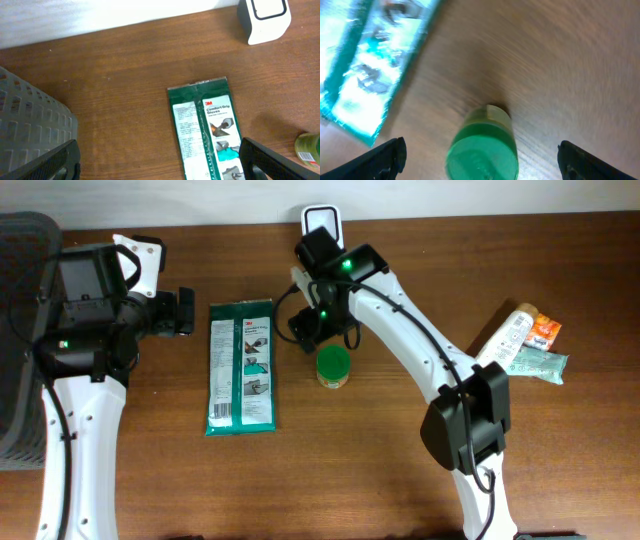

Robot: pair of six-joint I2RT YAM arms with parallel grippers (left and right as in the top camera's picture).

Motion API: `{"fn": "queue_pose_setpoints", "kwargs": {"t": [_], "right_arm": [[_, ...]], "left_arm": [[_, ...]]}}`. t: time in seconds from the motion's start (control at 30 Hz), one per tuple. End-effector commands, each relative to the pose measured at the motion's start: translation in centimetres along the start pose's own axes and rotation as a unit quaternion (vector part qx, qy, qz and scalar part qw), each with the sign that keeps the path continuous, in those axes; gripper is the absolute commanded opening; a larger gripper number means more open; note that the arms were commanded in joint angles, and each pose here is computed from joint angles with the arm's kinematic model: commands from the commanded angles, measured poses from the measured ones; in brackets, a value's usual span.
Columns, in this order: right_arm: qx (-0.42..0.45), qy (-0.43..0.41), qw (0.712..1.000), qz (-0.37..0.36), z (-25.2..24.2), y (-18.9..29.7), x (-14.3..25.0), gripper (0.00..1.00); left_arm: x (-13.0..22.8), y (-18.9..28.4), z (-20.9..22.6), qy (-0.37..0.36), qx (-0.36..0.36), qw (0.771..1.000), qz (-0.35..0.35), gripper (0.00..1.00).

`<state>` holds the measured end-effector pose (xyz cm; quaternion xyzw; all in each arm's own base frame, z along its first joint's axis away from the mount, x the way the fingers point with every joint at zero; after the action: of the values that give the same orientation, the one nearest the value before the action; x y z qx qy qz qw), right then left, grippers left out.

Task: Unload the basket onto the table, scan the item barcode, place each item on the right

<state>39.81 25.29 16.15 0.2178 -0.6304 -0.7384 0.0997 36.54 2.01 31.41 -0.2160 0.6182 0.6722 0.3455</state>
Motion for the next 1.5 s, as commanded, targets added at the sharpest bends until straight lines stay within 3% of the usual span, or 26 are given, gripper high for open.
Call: {"fn": "queue_pose_setpoints", "kwargs": {"t": [0.0, 0.27, 0.47, 0.67, 0.83, 0.87, 0.93, 1.0, 1.13, 1.27, 1.37, 1.47], "right_arm": [[0.039, -0.072, 0.997, 0.012, -1.1, -1.8, 1.0, 0.94], [0.053, -0.139, 0.987, 0.055, -0.6, -3.8, 3.4, 0.91], [0.056, -0.131, 0.987, 0.068, -0.6, -4.9, 4.2, 0.89], [0.054, -0.128, 0.988, 0.065, -0.9, -4.4, 3.9, 0.68], [0.052, -0.115, 0.990, 0.060, -0.8, -3.5, 3.5, 0.58], [0.042, -0.100, 0.992, 0.057, -0.5, -2.8, 3.1, 0.52], [-0.058, -0.019, 0.998, 0.033, 2.2, 0.4, 1.5, 0.49], [-0.152, 0.044, 0.987, -0.007, 4.2, 4.1, 0.3, 0.49], [-0.349, 0.128, 0.922, -0.108, 3.8, 14.3, 0.0, 0.50], [-0.486, 0.058, 0.852, -0.186, -1.7, 21.4, 0.4, 0.50], [-0.543, -0.008, 0.809, -0.228, -6.8, 24.2, 1.1, 0.50], [-0.541, -0.041, 0.806, -0.236, -9.1, 24.6, 1.7, 0.50]], "left_arm": [[-0.6, 0.6, -0.1, -0.005, 0.004, 1.000, -0.014, 0.99], [-0.6, 0.6, -0.1, -0.005, 0.004, 1.000, -0.014, 0.99], [-0.6, 0.6, -0.1, -0.005, 0.004, 1.000, -0.014, 0.99], [-0.6, 0.6, -0.1, -0.005, 0.005, 1.000, -0.014, 0.99], [-0.6, 0.6, -0.1, -0.005, 0.004, 1.000, -0.014, 0.99], [-0.6, 0.6, -0.1, -0.005, 0.004, 1.000, -0.014, 0.99], [-0.6, 0.6, -0.1, -0.005, 0.005, 1.000, -0.014, 0.99], [-0.6, 0.6, -0.1, -0.005, 0.004, 1.000, -0.014, 0.99], [-0.6, 0.6, -0.1, -0.005, 0.004, 1.000, -0.014, 0.99], [-0.6, 0.6, -0.1, -0.005, 0.004, 1.000, -0.014, 0.99], [-0.6, 0.6, -0.1, -0.005, 0.004, 1.000, -0.014, 0.99], [-0.6, 0.6, -0.1, -0.005, 0.005, 1.000, -0.014, 0.99]]}}
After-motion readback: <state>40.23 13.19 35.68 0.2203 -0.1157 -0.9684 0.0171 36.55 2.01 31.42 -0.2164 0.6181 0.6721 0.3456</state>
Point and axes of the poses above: each gripper's point midway between its finger pads, its own y axis back along the fingers, its own z axis along the line the jaws close on, x = y × z, the point moved 5 cm from there along y, back along the fingers, and after that the axes turned 2 degrees about -y, right-handed, at the moved point
